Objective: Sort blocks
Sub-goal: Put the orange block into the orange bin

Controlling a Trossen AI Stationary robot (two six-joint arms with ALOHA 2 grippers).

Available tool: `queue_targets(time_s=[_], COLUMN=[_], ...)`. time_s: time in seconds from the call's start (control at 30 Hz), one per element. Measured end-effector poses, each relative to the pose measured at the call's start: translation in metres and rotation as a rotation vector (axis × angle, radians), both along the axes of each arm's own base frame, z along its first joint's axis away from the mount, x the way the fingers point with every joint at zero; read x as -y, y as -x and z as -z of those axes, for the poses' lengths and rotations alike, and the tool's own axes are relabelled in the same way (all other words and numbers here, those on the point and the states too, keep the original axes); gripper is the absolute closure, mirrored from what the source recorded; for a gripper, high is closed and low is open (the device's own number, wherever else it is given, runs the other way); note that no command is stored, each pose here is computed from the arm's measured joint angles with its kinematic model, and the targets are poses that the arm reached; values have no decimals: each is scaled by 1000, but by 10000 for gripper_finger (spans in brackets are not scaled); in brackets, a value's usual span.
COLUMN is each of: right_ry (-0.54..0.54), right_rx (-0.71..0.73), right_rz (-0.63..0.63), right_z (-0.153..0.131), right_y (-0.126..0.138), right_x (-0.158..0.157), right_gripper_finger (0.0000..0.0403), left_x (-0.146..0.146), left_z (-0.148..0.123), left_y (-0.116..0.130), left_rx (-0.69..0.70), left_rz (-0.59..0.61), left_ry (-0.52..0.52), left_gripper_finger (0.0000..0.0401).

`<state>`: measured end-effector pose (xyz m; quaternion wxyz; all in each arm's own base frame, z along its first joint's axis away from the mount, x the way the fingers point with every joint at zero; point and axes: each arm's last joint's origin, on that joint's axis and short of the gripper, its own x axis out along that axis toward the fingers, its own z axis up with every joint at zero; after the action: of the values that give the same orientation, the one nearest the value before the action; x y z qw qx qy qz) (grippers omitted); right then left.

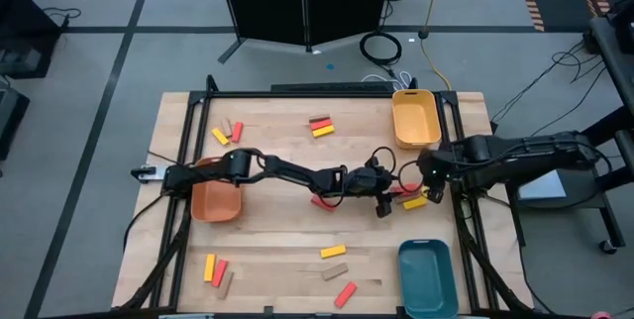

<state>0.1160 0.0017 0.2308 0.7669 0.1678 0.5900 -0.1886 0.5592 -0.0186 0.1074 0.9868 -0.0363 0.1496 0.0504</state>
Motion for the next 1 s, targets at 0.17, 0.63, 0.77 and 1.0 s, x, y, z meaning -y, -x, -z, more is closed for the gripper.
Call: queue_targets(time_s=[0.17,0.63,0.77,1.0], right_ry=[-4,-21,-25,-30], right_rx=[58,90,91,93], right_rz=[25,69,79,94], right_z=[-4,-6,-6,-6], right_y=[5,6,6,6], right_x=[0,0,0,0], right_gripper_finger=[243,243,243,243], left_x=[1,7,6,3], left_z=[13,14,16,17], left_y=[-3,-4,-4,-4], left_rx=[39,24,4,4], left_rz=[-8,17,24,32], left_ry=[-1,-28,-26,-26], left_gripper_finger=[183,183,183,183])
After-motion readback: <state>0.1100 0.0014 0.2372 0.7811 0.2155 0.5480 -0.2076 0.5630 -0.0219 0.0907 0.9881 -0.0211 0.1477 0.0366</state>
